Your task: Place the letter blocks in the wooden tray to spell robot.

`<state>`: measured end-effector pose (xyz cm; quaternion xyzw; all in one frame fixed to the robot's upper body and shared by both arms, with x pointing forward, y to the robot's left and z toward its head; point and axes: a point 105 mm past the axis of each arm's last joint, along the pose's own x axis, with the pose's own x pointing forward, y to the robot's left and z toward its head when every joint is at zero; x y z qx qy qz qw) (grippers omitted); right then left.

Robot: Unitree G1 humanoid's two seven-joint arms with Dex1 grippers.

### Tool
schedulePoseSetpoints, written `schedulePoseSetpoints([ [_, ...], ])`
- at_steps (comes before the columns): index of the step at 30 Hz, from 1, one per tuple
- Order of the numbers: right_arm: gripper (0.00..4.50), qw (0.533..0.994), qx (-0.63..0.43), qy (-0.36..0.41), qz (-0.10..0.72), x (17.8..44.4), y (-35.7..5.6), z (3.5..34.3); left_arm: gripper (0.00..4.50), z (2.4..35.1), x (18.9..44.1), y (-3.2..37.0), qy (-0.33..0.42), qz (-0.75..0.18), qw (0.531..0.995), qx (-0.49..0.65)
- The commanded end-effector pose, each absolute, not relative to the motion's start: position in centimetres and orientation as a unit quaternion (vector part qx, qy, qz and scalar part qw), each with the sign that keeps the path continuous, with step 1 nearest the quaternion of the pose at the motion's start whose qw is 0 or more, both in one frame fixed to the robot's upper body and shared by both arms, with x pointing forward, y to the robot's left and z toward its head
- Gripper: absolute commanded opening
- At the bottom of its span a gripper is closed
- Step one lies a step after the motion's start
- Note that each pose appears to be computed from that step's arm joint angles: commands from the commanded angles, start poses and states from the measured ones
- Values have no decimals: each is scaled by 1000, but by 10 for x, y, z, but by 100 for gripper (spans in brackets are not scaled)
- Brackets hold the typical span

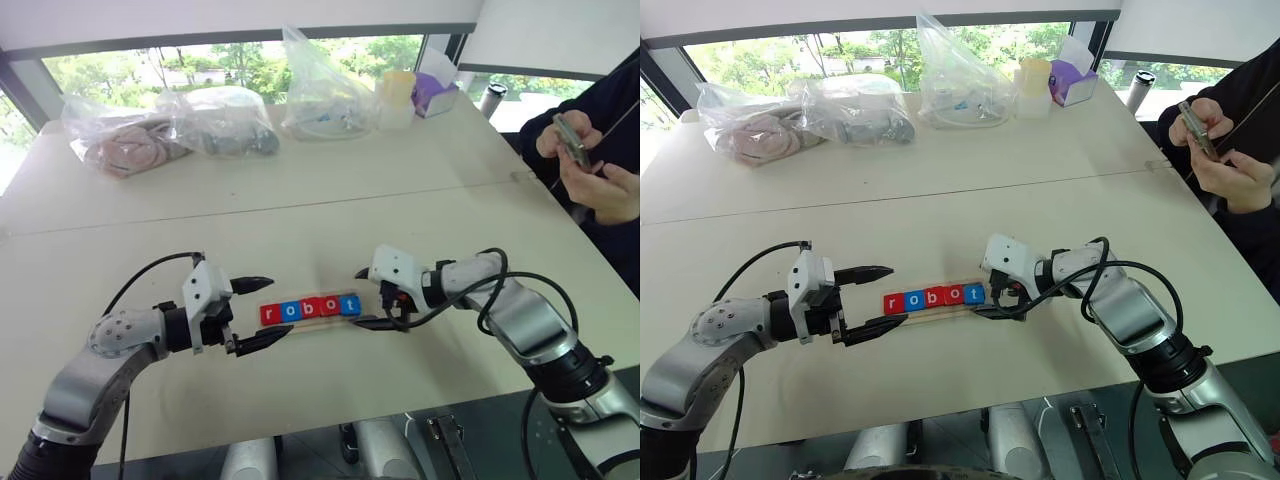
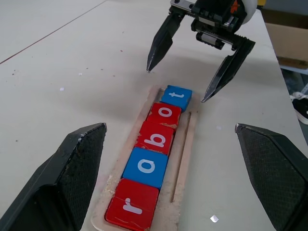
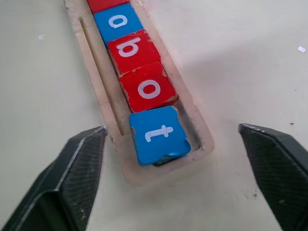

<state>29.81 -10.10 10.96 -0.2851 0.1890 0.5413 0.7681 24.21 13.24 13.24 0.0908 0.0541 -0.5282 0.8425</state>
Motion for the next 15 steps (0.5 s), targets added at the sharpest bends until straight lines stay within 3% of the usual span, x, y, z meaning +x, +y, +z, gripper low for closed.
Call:
schedulePoseSetpoints([
  [1, 448, 767, -306, 174, 536, 304, -103, 111, 450, 140, 239, 128, 36, -535, 838, 96],
  [15, 448, 764, -319, 169, 536, 315, -108, 112, 450, 139, 238, 129, 35, -530, 842, 95],
])
